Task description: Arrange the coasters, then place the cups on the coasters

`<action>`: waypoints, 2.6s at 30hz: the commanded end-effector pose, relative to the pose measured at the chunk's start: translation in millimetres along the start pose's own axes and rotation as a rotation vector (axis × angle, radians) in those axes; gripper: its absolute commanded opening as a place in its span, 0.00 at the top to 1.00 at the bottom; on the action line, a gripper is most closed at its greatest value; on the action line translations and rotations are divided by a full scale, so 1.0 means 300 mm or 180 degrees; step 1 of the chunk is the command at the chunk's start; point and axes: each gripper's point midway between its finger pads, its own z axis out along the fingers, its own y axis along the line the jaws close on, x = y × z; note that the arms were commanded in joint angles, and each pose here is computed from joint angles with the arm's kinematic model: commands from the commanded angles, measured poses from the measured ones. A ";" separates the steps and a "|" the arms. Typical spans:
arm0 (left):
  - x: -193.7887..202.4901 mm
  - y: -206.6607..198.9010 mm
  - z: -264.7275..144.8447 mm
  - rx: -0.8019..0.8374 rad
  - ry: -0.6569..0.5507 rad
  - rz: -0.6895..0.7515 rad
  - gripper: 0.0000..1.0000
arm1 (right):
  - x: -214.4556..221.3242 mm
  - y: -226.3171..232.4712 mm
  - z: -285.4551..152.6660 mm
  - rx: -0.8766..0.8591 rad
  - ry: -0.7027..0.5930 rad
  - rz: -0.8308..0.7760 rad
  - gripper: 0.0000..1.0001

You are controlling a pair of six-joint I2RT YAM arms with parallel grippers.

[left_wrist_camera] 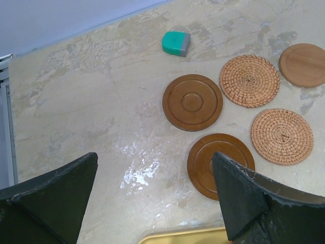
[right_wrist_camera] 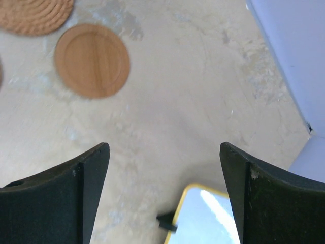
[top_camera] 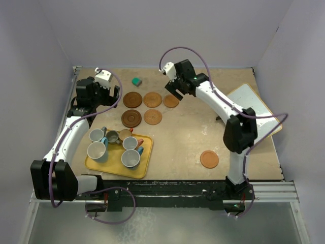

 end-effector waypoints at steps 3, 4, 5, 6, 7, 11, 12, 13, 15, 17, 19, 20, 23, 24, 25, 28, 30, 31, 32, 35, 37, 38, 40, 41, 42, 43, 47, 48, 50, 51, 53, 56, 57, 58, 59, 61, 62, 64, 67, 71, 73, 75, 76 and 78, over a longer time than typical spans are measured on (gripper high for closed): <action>-0.073 -0.009 -0.021 0.0066 -0.0270 -0.0043 0.10 | 0.147 0.082 -0.221 -0.0416 0.0034 -0.0134 0.09; -0.071 -0.011 -0.021 0.0075 -0.0268 -0.0048 0.10 | 0.174 0.090 -0.250 -0.0440 0.0042 -0.0162 0.09; -0.070 -0.012 -0.020 0.0081 -0.0268 -0.0046 0.10 | 0.208 0.104 -0.274 -0.0477 0.0078 -0.0189 0.09; -0.069 -0.013 -0.019 0.0087 -0.0270 -0.0046 0.10 | 0.232 0.108 -0.313 -0.0486 0.0066 -0.0203 0.09; -0.068 -0.014 -0.019 0.0089 -0.0271 -0.0047 0.10 | 0.262 0.119 -0.336 -0.0511 0.0088 -0.0217 0.09; -0.066 -0.019 -0.015 0.0119 -0.0272 -0.0053 0.10 | 0.391 0.179 -0.409 -0.0656 0.0219 -0.0299 0.09; -0.064 -0.021 -0.015 0.0129 -0.0271 -0.0055 0.10 | 0.427 0.197 -0.421 -0.0697 0.0268 -0.0324 0.09; -0.065 -0.022 -0.015 0.0134 -0.0273 -0.0053 0.10 | 0.477 0.225 -0.429 -0.0771 0.0357 -0.0357 0.09; -0.066 -0.024 -0.015 0.0144 -0.0277 -0.0062 0.10 | 0.535 0.258 -0.454 -0.0871 0.0430 -0.0412 0.09; -0.066 -0.025 -0.016 0.0146 -0.0279 -0.0057 0.10 | 0.607 0.308 -0.470 -0.1013 0.0531 -0.0449 0.09; -0.065 -0.024 -0.017 0.0142 -0.0277 -0.0058 0.10 | 0.653 0.344 -0.490 -0.1111 0.0544 -0.0469 0.09; -0.065 -0.025 -0.016 0.0145 -0.0277 -0.0060 0.10 | 0.685 0.365 -0.494 -0.1164 0.0580 -0.0486 0.09; -0.063 -0.025 -0.015 0.0147 -0.0273 -0.0062 0.10 | 0.749 0.385 -0.482 -0.1122 0.0652 -0.0554 0.09; -0.064 -0.026 -0.016 0.0148 -0.0276 -0.0061 0.10 | 0.766 0.390 -0.474 -0.1096 0.0673 -0.0563 0.09; -0.064 -0.026 -0.016 0.0151 -0.0274 -0.0058 0.10 | 0.780 0.403 -0.467 -0.1114 0.0689 -0.0558 0.09; -0.063 -0.026 -0.016 0.0151 -0.0272 -0.0057 0.10 | 0.812 0.421 -0.436 -0.1089 0.0769 -0.0533 0.09; -0.061 -0.027 -0.017 0.0153 -0.0267 -0.0057 0.10 | 0.842 0.437 -0.412 -0.1099 0.0878 -0.0549 0.09; -0.062 -0.026 -0.018 0.0150 -0.0271 -0.0055 0.10 | 0.852 0.441 -0.400 -0.1091 0.0912 -0.0557 0.09; -0.061 -0.026 -0.018 0.0150 -0.0268 -0.0055 0.10 | 0.861 0.446 -0.388 -0.1091 0.0940 -0.0567 0.10; -0.061 -0.025 -0.018 0.0143 -0.0266 -0.0046 0.10 | 0.878 0.463 -0.363 -0.1107 0.1005 -0.0608 0.10; -0.057 -0.025 -0.017 0.0142 -0.0256 -0.0045 0.10 | 0.883 0.469 -0.353 -0.1111 0.1040 -0.0642 0.10; -0.059 -0.025 -0.017 0.0143 -0.0262 -0.0043 0.10 | 0.883 0.474 -0.349 -0.1121 0.1049 -0.0656 0.11; -0.058 -0.024 -0.016 0.0139 -0.0259 -0.0040 0.10 | 0.878 0.480 -0.343 -0.1129 0.1045 -0.0681 0.11; -0.056 -0.023 -0.014 0.0139 -0.0256 -0.0037 0.10 | 0.875 0.485 -0.340 -0.1140 0.1046 -0.0700 0.11; -0.055 -0.024 -0.014 0.0140 -0.0253 -0.0034 0.10 | 0.869 0.485 -0.336 -0.1133 0.1033 -0.0703 0.11; -0.053 -0.024 -0.013 0.0141 -0.0246 -0.0034 0.10 | 0.865 0.487 -0.332 -0.1125 0.1028 -0.0704 0.11; -0.052 -0.023 -0.012 0.0137 -0.0248 -0.0031 0.10 | 0.847 0.477 -0.304 -0.1048 0.1011 -0.0719 0.11; -0.053 -0.024 -0.013 0.0138 -0.0250 -0.0027 0.10 | 0.848 0.477 -0.293 -0.1043 0.1031 -0.0732 0.11; -0.057 -0.022 -0.015 0.0131 -0.0262 -0.0024 0.10 | 0.828 0.467 -0.271 -0.0986 0.1004 -0.0727 0.12; -0.055 -0.021 -0.016 0.0126 -0.0258 -0.0021 0.10 | 0.819 0.463 -0.259 -0.0962 0.0996 -0.0726 0.12; -0.059 -0.019 -0.018 0.0117 -0.0267 -0.0018 0.10 | 0.788 0.446 -0.238 -0.0888 0.0947 -0.0695 0.12; -0.057 -0.020 -0.018 0.0119 -0.0261 -0.0015 0.10 | 0.739 0.432 -0.205 -0.0842 0.0875 -0.0654 0.12; -0.059 -0.018 -0.020 0.0112 -0.0267 -0.0013 0.10 | 0.721 0.428 -0.193 -0.0828 0.0855 -0.0631 0.12; -0.058 -0.018 -0.019 0.0108 -0.0263 -0.0015 0.10 | 0.706 0.425 -0.181 -0.0824 0.0844 -0.0620 0.12; -0.061 -0.017 -0.021 0.0101 -0.0268 -0.0013 0.10 | 0.691 0.423 -0.167 -0.0813 0.0830 -0.0604 0.12; -0.063 -0.015 -0.023 0.0095 -0.0276 -0.0007 0.10 | 0.663 0.417 -0.136 -0.0780 0.0815 -0.0568 0.13; -0.063 -0.015 -0.024 0.0094 -0.0278 -0.0006 0.10 | 0.648 0.412 -0.121 -0.0755 0.0801 -0.0545 0.13; -0.064 -0.014 -0.024 0.0089 -0.0278 -0.0002 0.10 | 0.596 0.394 -0.092 -0.0691 0.0731 -0.0481 0.13; -0.064 -0.013 -0.024 0.0084 -0.0279 0.0000 0.10 | 0.534 0.371 -0.047 -0.0609 0.0678 -0.0397 0.13; -0.067 -0.010 -0.027 0.0068 -0.0286 0.0013 0.10 | 0.446 0.345 0.014 -0.0527 0.0603 -0.0293 0.14; -0.068 -0.010 -0.028 0.0063 -0.0289 0.0017 0.10 | 0.403 0.339 0.040 -0.0511 0.0556 -0.0218 0.14; -0.068 -0.010 -0.028 0.0063 -0.0288 0.0020 0.10 | 0.367 0.335 0.066 -0.0502 0.0523 -0.0161 0.14; -0.068 -0.009 -0.029 0.0061 -0.0288 0.0020 0.10 | 0.352 0.333 0.078 -0.0493 0.0510 -0.0136 0.14; -0.069 -0.008 -0.029 0.0058 -0.0292 0.0026 0.10 | 0.318 0.324 0.099 -0.0460 0.0473 -0.0083 0.14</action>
